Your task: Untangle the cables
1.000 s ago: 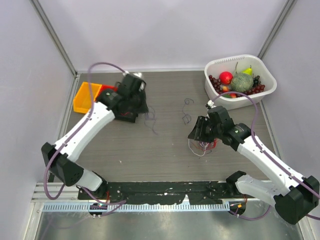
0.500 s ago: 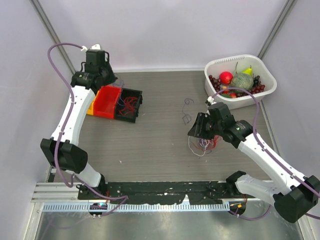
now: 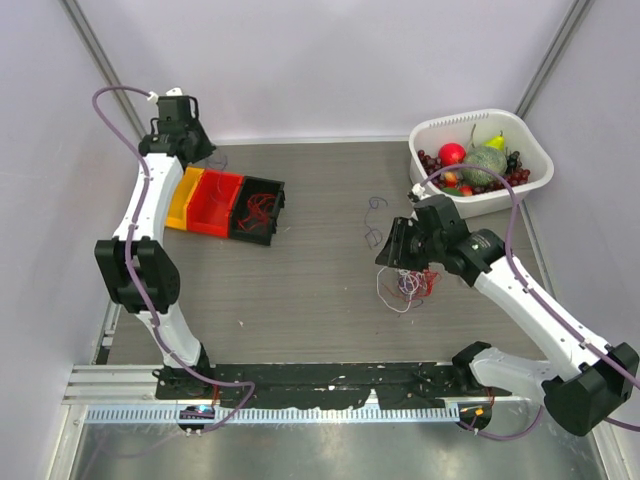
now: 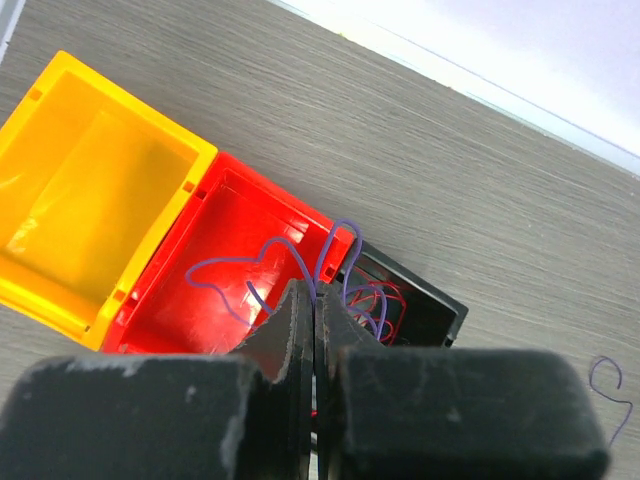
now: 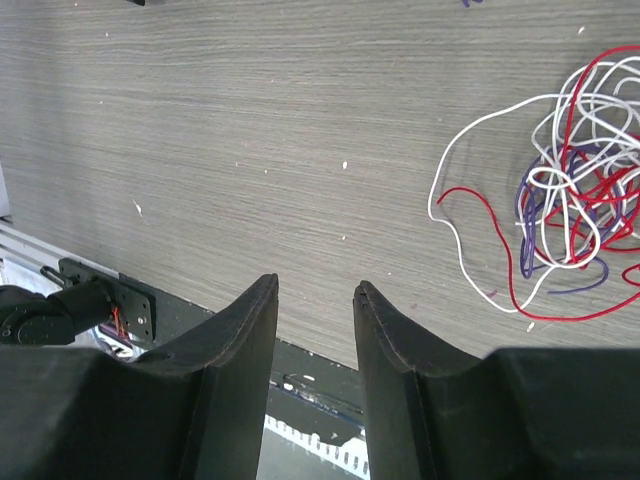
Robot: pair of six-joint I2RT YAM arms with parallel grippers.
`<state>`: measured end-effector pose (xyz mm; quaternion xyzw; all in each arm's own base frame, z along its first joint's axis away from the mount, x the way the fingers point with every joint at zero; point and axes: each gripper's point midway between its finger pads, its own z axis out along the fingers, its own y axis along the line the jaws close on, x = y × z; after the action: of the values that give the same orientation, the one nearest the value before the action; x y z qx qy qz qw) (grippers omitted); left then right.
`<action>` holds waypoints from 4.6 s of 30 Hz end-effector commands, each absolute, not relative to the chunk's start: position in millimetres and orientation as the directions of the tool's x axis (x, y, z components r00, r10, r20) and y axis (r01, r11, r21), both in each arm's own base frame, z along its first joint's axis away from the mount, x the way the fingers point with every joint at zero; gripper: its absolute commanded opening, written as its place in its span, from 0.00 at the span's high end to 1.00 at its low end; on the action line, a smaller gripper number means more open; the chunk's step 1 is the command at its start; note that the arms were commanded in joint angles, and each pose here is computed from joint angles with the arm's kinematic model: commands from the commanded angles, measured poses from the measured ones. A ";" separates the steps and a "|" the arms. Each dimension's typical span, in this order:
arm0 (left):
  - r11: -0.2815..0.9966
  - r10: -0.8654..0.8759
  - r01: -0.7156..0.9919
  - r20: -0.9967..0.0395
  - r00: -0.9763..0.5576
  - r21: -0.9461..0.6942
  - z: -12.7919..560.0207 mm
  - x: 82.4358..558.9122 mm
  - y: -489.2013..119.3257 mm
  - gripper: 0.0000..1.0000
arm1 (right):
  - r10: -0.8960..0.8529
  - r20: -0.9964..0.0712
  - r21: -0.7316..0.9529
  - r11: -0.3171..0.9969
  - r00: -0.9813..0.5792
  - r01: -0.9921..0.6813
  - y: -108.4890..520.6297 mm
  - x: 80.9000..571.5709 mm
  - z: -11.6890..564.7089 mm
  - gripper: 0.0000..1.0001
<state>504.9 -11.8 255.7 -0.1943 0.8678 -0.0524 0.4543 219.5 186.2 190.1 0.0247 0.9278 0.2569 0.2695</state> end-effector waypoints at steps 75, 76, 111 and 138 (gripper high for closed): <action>0.682 -0.237 0.333 -0.629 -0.741 -0.651 254.4 193.8 -204.5 0.24 | -0.213 -0.354 0.621 0.675 -0.910 -0.399 354.1 230.4 142.8 0.99; 0.659 -0.247 0.362 -0.644 -0.724 -0.659 264.6 195.7 -208.6 0.24 | -0.212 -0.318 0.661 0.649 -0.924 -0.376 355.5 219.0 140.8 0.99; 0.257 -0.095 0.710 -0.749 -0.656 -0.655 310.8 200.2 -289.7 0.36 | -0.230 -0.378 0.893 0.166 -0.897 -0.419 331.4 169.0 274.0 0.99; 0.867 -0.190 0.076 -0.466 -0.864 -0.493 175.7 226.4 -193.1 0.18 | -0.058 -0.376 0.485 0.838 -0.925 -0.250 293.8 239.0 160.2 0.41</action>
<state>232.1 -188.7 192.9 -0.0538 0.9101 -0.2726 0.3073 211.9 330.0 112.4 -0.1170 0.9482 0.2781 0.0994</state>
